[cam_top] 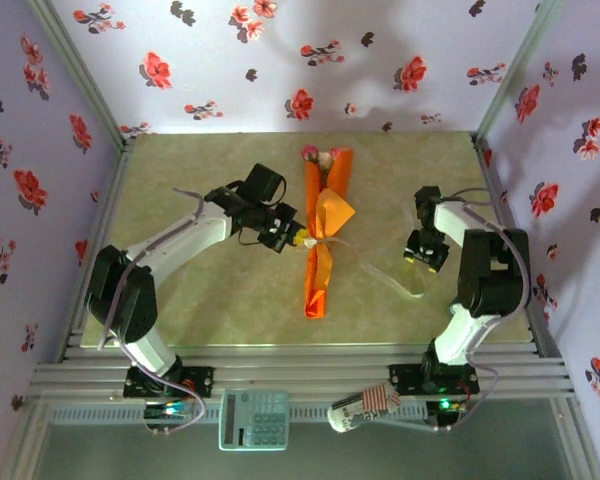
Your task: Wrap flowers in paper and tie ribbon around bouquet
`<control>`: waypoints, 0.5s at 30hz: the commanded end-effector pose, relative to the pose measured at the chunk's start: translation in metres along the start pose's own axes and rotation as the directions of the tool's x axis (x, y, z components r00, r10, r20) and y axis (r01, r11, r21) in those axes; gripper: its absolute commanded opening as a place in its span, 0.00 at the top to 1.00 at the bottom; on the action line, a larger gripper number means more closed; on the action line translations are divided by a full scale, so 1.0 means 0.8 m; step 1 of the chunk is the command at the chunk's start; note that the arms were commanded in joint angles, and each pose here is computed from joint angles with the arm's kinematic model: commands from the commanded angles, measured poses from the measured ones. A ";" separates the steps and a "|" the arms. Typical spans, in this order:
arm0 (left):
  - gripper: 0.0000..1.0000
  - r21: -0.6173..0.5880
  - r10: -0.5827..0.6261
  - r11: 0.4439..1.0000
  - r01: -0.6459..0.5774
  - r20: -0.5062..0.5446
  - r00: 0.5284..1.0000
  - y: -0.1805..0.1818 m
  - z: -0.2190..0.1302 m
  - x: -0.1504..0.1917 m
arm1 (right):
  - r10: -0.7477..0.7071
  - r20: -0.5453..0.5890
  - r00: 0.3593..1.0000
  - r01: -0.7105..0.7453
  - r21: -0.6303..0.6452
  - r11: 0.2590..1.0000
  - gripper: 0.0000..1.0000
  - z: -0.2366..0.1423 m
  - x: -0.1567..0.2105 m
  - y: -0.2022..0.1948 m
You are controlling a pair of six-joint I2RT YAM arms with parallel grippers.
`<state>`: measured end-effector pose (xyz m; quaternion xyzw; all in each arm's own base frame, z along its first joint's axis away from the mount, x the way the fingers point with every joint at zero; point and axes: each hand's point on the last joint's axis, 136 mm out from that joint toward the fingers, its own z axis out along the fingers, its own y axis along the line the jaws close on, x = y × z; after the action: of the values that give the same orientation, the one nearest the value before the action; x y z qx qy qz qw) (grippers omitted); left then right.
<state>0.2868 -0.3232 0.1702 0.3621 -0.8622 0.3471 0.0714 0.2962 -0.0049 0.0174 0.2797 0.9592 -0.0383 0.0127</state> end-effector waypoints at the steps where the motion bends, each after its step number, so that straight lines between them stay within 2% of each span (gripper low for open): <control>1: 1.00 -0.007 0.017 1.000 -0.017 -0.007 1.000 -0.004 0.000 -0.001 | 0.006 -0.029 1.000 -0.007 -0.016 1.000 0.52 0.020 0.004 0.005; 3: 1.00 -0.009 0.018 1.000 -0.019 -0.009 1.000 -0.004 -0.001 0.000 | 0.026 -0.039 0.999 -0.027 -0.028 0.999 0.60 0.028 0.004 0.008; 8: 1.00 -0.009 0.018 1.000 -0.019 -0.008 1.000 -0.004 -0.002 0.000 | 0.067 -0.001 0.998 -0.066 -0.074 0.995 0.98 0.029 -0.006 0.017; 12: 1.00 -0.014 0.020 1.000 -0.020 -0.008 1.000 -0.002 -0.002 0.000 | 0.059 0.135 0.989 -0.045 -0.109 0.993 1.00 -0.016 -0.035 0.027; 15: 1.00 -0.014 0.019 1.000 -0.019 -0.008 1.000 -0.001 -0.001 -0.001 | 0.047 0.255 0.966 -0.002 -0.174 0.985 1.00 -0.074 -0.062 0.047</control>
<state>0.2861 -0.3227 0.1694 0.3610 -0.8636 0.3444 0.0721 0.3236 0.0059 0.0270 0.2927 0.9537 0.0038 0.0696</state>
